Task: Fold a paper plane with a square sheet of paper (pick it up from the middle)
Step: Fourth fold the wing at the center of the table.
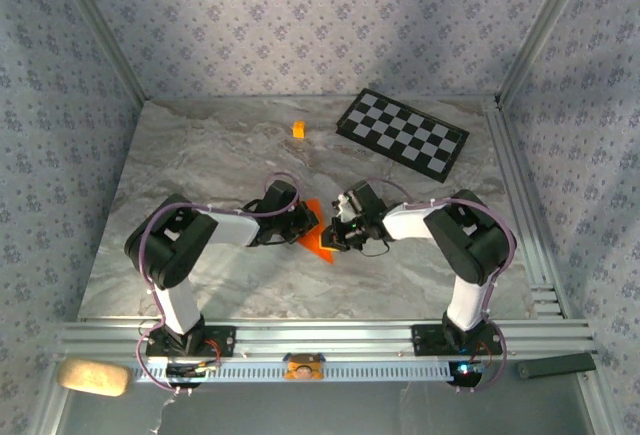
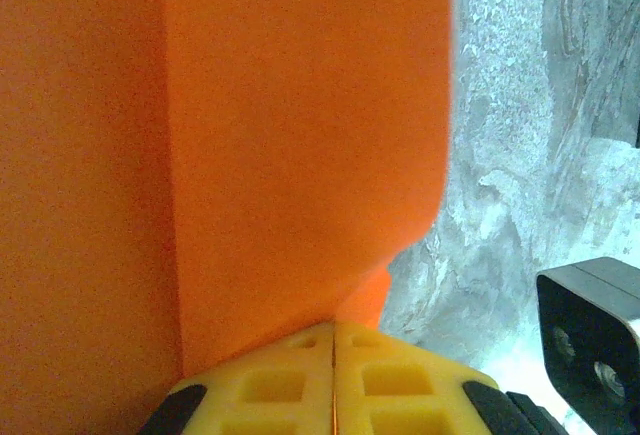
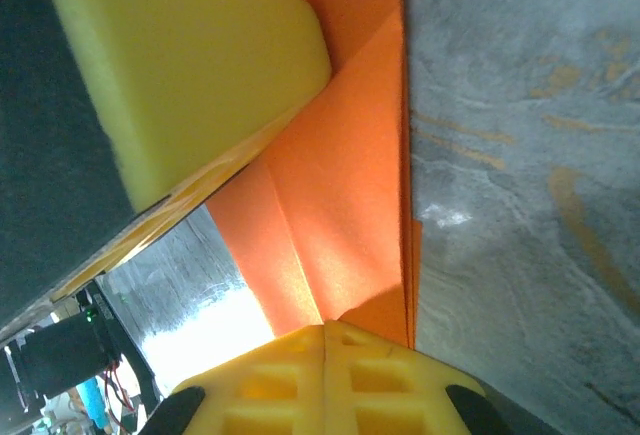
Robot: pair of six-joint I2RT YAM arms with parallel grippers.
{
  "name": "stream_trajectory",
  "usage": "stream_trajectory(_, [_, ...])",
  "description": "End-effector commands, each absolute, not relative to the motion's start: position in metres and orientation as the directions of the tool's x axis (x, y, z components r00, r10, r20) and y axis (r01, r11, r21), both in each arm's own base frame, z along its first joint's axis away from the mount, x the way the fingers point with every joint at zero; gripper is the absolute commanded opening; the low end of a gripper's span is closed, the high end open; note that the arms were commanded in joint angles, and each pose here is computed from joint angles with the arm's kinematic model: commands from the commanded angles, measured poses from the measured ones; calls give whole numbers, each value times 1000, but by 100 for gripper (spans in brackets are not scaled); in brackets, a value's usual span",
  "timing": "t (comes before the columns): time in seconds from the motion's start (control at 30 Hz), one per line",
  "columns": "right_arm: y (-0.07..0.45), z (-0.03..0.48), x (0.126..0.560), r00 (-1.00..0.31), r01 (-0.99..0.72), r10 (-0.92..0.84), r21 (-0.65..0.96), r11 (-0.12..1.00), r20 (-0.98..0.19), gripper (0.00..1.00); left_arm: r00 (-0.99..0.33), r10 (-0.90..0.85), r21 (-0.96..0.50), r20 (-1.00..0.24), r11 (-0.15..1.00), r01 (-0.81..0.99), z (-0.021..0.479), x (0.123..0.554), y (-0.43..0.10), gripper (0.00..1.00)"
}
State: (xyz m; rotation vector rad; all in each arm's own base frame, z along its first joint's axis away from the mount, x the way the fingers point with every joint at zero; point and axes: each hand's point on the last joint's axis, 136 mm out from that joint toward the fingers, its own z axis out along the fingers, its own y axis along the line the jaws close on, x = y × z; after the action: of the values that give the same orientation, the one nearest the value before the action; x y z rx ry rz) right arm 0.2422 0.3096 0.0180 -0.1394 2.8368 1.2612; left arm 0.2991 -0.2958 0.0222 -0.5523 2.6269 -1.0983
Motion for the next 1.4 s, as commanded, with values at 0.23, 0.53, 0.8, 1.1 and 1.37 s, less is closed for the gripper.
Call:
stream_trajectory(0.23, [270, -17, 216, -994, -14, -78, 630, 776, 73, 0, -924, -356, -735, -139, 663, -144, 52, 296, -302, 12])
stream_trajectory(0.53, [269, -17, 217, -995, -8, -72, 629, 778, 76, 0, -958, -268, -738, -101, 666, -108, 40, 277, -313, 7])
stream_trajectory(0.8, [264, -22, 210, -994, 3, -66, 617, 787, 88, 0, -956, -285, -681, -69, 714, -163, 11, 276, -301, 7])
stream_trajectory(1.1, [256, -29, 204, -993, 2, -70, 587, 810, 99, 0, -922, -379, -641, -78, 728, -245, 5, 302, -275, 6])
stream_trajectory(1.37, [254, -27, 202, -993, -4, -73, 585, 811, 96, 0, -903, -413, -631, -114, 733, -256, 8, 329, -251, 6])
